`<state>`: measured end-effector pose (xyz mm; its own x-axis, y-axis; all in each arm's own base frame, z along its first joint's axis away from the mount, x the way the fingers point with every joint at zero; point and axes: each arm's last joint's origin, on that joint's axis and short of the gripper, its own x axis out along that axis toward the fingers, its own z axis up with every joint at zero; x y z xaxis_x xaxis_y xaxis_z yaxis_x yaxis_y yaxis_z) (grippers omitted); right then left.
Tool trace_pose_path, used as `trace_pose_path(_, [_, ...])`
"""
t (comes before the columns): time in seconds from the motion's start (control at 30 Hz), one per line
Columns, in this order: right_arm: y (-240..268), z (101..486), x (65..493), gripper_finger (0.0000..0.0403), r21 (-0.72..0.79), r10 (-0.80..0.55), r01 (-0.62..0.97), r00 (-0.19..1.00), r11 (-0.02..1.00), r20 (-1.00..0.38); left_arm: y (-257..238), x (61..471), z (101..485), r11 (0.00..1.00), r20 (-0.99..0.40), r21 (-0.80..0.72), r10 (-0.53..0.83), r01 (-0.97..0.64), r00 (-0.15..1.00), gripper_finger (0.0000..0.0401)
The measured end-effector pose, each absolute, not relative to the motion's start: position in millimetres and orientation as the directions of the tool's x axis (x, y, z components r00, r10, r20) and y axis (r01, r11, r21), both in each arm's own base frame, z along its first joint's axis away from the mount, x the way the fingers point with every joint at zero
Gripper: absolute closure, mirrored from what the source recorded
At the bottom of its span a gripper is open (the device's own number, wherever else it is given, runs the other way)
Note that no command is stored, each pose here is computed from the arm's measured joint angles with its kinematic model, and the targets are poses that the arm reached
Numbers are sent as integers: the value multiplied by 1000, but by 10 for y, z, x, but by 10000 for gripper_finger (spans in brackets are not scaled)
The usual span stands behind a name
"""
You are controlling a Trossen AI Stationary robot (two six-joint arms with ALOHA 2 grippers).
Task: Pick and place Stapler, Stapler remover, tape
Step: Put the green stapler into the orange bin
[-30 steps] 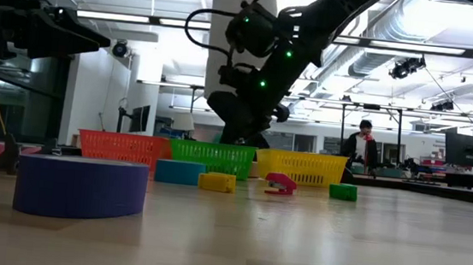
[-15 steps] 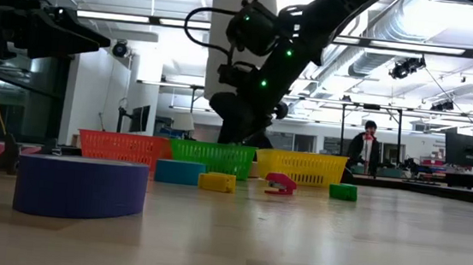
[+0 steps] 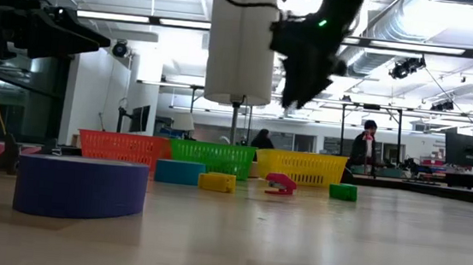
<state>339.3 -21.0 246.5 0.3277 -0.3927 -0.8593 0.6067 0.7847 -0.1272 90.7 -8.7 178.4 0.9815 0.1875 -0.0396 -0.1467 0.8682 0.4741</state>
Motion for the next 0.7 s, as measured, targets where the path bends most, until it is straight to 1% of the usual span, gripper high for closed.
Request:
trace_pose_path(0.07, [-36,2488,3310,160,-133,-399,638,292,758,-869,-87,907,1784,868,-40,474,188,-147,981,194])
trace_pose_path(0.17, [222,2477,3228,162,-170,-447,679,256,714,-857,-87,907,1784,868,-40,474,188,-147,981,194])
trace_pose_path(0.3, [532,2335,3120,162,-154,-486,734,263,662,-834,-87,907,1784,868,-40,474,188,-147,981,194])
trace_pose_path(0.4, [732,2143,3009,164,-102,-480,780,271,617,-835,-87,907,1784,868,-39,474,188,-147,981,194])
trace_pose_path(0.53, [933,1873,2830,164,-16,-483,850,283,526,-828,-87,908,1795,870,-26,469,187,-154,982,194])
trace_pose_path(0.6, [1003,1759,2765,164,45,-485,874,311,484,-818,-87,908,1795,870,-26,469,187,-154,982,194])
trace_pose_path(0.7, [1071,1627,2693,165,118,-503,886,359,448,-786,-87,908,1794,870,-27,469,187,-153,982,194])
